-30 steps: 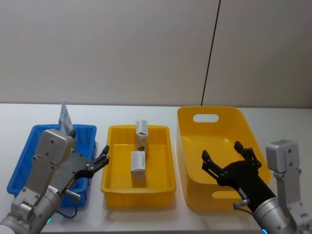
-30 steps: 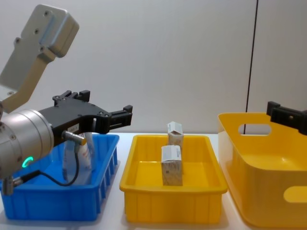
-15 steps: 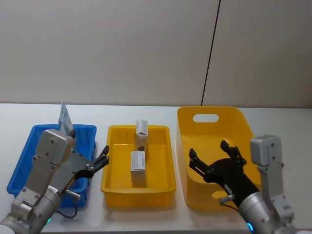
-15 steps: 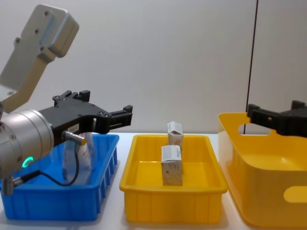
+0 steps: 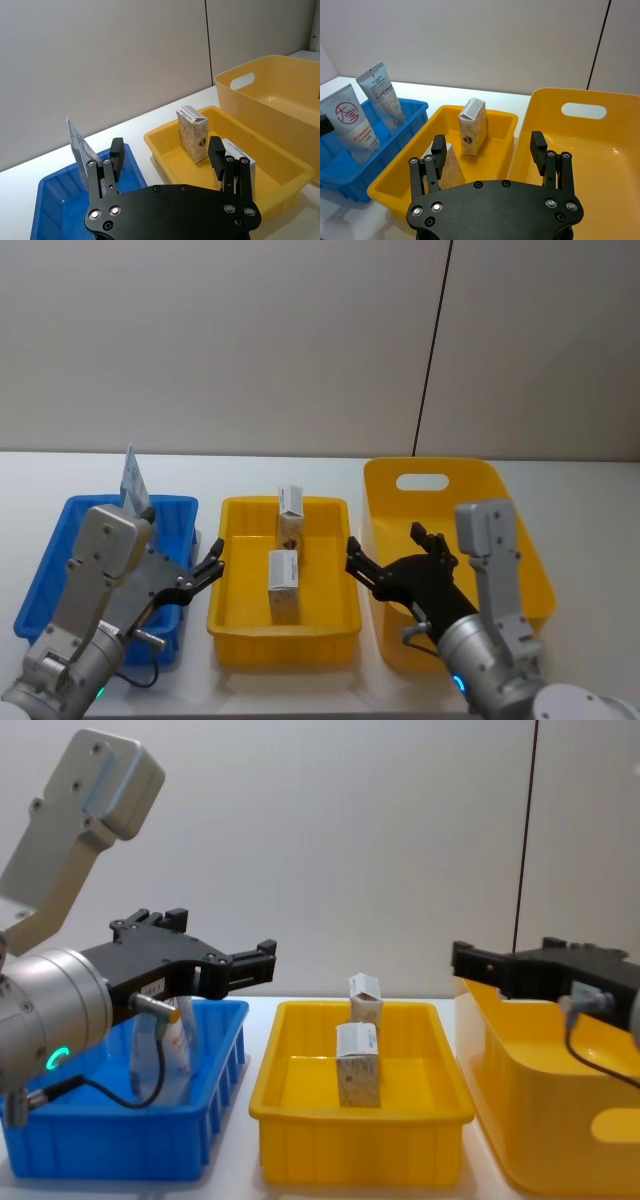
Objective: Bimanual collaborative sorting of washing and personal care products
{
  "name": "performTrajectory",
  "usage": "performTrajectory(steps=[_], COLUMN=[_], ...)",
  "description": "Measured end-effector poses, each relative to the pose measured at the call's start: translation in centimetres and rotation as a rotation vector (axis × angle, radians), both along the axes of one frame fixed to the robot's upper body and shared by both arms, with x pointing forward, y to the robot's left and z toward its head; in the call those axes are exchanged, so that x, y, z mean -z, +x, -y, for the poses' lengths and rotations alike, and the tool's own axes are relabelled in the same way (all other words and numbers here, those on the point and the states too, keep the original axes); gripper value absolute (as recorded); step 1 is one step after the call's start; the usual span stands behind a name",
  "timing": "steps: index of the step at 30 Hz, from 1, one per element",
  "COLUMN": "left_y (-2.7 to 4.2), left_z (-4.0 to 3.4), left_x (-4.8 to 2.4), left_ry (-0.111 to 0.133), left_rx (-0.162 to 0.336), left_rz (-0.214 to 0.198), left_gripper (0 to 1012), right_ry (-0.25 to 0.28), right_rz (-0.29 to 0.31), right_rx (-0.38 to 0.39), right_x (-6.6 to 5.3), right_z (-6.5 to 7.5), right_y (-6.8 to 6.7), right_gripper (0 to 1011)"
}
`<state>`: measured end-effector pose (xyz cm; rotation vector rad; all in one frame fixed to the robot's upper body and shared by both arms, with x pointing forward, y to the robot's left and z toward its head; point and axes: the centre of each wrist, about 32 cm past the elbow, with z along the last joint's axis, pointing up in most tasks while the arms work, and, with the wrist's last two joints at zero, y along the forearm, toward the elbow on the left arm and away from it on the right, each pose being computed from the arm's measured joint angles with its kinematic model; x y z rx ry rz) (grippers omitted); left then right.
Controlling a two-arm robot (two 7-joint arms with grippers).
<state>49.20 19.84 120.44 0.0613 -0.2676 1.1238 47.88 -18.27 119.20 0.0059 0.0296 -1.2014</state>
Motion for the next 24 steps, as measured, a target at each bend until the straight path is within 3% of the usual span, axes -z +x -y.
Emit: performTrajectory(steps=[24], left_y=[0.00], left_z=[0.00], left_x=[0.00], left_ry=[0.000], left_rx=[0.000], left_rz=[0.000], left_gripper=[1001], right_ry=[0.029], right_rz=[-0.139], right_rx=[0.058], right_x=[-0.8], right_z=[-7.8], right_y=[3.2], right_gripper=[1004])
